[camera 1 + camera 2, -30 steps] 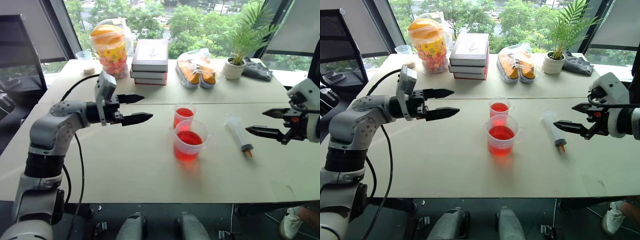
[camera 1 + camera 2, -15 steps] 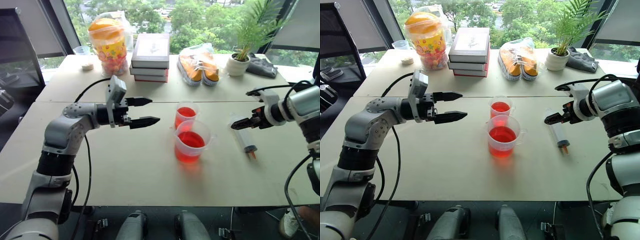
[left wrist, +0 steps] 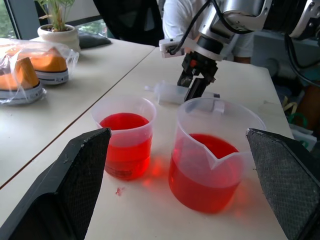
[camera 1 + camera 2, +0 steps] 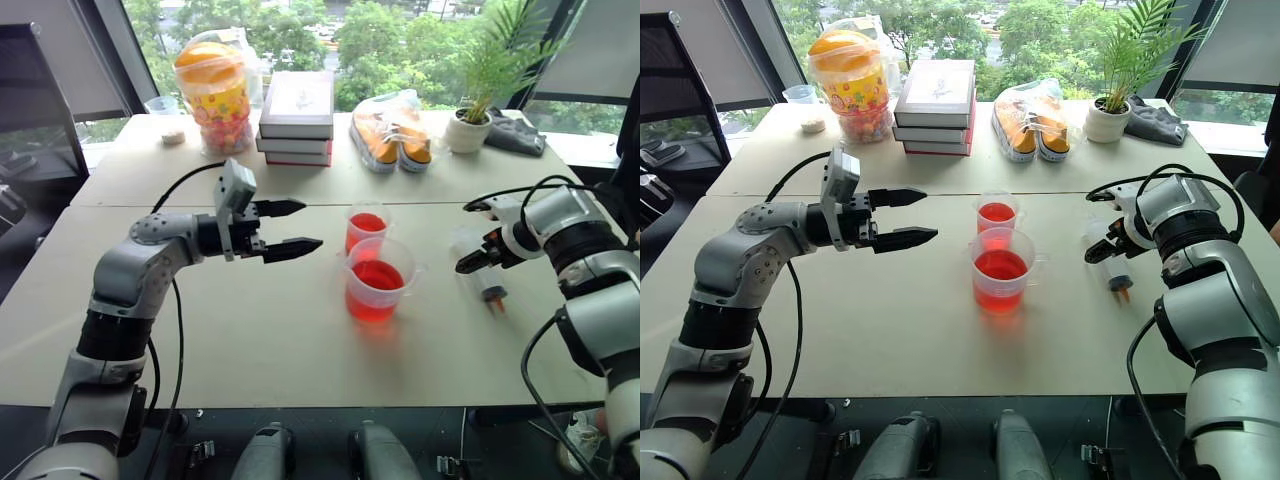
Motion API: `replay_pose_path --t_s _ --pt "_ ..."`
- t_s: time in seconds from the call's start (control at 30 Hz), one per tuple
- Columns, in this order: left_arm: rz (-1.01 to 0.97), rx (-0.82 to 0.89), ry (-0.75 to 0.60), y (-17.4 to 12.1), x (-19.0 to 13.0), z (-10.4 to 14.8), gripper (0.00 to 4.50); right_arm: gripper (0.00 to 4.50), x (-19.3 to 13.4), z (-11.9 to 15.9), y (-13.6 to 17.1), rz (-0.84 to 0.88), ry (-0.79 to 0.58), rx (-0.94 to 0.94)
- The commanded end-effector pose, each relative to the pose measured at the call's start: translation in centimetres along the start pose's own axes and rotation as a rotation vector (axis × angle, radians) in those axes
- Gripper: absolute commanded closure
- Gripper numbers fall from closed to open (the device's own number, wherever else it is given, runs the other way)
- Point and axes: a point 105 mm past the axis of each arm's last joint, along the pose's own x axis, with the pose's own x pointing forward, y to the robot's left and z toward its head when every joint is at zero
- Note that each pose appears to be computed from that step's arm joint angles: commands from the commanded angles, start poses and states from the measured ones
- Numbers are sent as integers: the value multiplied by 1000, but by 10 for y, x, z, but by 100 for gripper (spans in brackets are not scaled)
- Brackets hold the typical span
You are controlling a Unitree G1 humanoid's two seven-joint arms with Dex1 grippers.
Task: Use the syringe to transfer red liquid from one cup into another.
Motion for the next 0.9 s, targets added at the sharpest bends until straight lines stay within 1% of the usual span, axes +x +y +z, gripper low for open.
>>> replay_pose_path --t_s 0.03,0.07,0.1,0.2,0.3,0.4,0.47,0.53,0.6,0.67,0.7,0.73,0.8,0.83,0.9 --pt "-1 49 -34 -3 -1 12 0 239 -2 10 6 28 -36 33" --pt "-1 49 -34 -3 -1 12 0 290 -2 10 6 29 -38 37" --pt "-1 48 -35 -3 0 13 0 307 -1 11 6 29 -40 40" --pt "-5 48 -33 -3 1 13 0 308 -3 11 4 17 -49 48" --pt "-8 49 -32 -2 1 14 0 308 -18 20 -1 9 -114 70" --pt "-8 51 -28 -1 1 14 0 308 -48 39 -3 -9 -258 64" --pt "-9 50 -27 0 0 14 0 308 -75 54 4 -15 -401 28" --pt "-14 50 -26 0 1 14 0 308 -112 73 20 -14 -642 -47" --pt "-24 54 -25 1 4 16 0 308 -150 80 50 15 -897 -129" --pt "-39 57 -26 2 7 18 0 308 -178 76 84 83 -1129 -215" --pt "-47 59 -26 2 8 19 0 308 -186 71 99 125 -1211 -242" --pt "-51 60 -26 3 9 19 0 308 -190 67 108 152 -1254 -253" --pt "-69 65 -27 3 13 21 0 308 -189 56 131 262 -1322 -266" --pt "-78 68 -27 3 15 23 0 308 -186 49 143 322 -1338 -280" --pt "-92 74 -26 4 17 25 0 308 -178 38 158 383 -1346 -313"
